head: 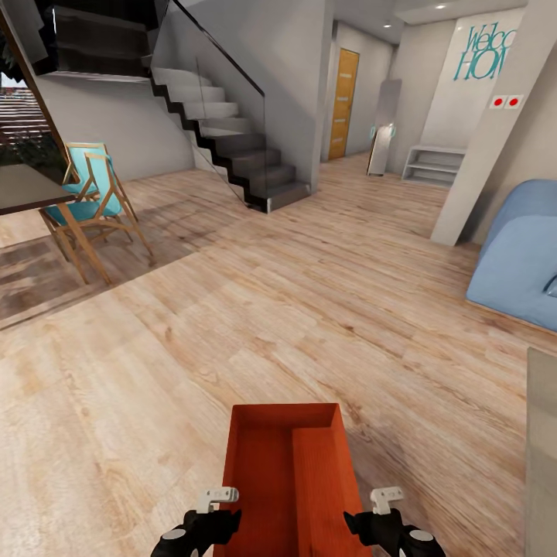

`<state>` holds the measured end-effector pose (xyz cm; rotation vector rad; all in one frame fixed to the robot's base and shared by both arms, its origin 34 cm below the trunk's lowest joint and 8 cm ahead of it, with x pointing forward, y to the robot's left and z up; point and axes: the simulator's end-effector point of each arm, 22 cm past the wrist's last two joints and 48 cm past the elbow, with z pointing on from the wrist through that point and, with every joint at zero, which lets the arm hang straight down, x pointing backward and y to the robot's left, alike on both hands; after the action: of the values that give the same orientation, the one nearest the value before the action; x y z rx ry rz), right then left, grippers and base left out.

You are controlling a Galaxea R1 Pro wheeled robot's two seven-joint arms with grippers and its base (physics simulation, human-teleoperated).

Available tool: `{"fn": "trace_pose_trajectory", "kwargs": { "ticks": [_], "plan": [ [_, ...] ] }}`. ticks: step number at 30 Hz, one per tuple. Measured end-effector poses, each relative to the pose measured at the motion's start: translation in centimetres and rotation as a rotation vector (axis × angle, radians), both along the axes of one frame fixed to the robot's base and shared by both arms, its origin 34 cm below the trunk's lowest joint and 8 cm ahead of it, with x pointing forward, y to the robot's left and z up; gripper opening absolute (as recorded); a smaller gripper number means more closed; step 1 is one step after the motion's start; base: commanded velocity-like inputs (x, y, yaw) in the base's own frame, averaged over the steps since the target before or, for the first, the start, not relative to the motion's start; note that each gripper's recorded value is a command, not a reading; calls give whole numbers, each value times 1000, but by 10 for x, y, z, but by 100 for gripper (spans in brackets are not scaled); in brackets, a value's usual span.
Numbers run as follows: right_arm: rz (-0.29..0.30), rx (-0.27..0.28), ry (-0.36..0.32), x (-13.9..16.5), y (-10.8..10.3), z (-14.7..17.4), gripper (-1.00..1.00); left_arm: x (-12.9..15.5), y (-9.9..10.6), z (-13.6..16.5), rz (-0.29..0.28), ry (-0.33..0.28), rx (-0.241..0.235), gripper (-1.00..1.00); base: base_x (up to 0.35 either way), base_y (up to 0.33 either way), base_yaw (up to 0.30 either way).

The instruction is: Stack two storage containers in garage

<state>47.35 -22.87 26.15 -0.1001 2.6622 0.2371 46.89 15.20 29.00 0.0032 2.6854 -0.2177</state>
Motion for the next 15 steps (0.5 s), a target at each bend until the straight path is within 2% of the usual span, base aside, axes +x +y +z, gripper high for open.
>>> {"fn": "trace_pose_trajectory", "kwargs": {
  "ticks": [15],
  "plan": [
    [0, 0, 0, 0, 0, 0, 100, 0, 0, 0, 5, 1, -3, 100, 0, 0, 0]
  ]
}}
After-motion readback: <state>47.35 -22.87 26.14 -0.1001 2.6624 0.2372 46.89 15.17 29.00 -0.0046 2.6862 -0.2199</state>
